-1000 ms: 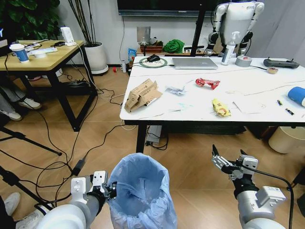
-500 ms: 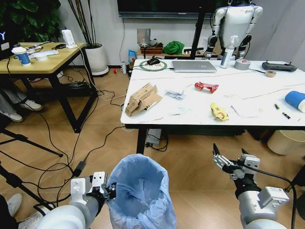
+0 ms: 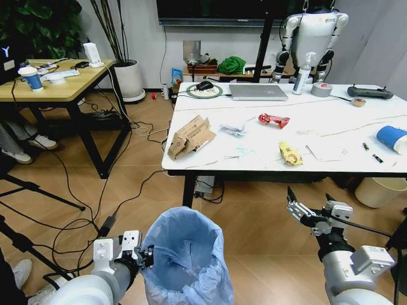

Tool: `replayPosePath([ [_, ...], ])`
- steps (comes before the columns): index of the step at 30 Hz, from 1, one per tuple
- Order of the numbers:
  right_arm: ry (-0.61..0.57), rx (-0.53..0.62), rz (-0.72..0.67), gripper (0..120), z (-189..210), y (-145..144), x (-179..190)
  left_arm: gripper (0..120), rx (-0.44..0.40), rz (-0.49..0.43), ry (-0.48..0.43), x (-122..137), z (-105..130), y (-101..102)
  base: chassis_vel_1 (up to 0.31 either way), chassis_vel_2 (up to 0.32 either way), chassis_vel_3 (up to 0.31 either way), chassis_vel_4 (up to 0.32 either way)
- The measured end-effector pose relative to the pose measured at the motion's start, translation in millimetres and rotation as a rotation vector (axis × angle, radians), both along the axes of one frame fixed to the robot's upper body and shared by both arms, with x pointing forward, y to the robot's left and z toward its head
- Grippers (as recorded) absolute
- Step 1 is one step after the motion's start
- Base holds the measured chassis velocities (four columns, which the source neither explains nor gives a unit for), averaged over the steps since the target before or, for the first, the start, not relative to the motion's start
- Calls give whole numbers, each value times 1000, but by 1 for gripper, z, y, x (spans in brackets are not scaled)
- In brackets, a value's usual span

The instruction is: Pick up the trash bin and place the trash from the table into it.

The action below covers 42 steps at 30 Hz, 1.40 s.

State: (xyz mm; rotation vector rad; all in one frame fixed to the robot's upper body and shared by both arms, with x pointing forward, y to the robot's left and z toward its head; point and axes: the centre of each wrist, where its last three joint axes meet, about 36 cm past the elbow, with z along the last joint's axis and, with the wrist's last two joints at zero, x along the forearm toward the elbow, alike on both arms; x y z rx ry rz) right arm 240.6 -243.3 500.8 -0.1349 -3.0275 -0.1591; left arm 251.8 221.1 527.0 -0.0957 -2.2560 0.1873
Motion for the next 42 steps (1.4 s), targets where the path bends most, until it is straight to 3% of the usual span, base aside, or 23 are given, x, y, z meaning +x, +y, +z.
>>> replayPosePath([
  [12,10,-31,17,100,-19,-7,13,0,-10,17,-6,2,2,3,0,0,0,0],
  [42,-6,40,59,100,2,-9,24,0,-49,49,12,-1,0,7,0,0,0,0],
])
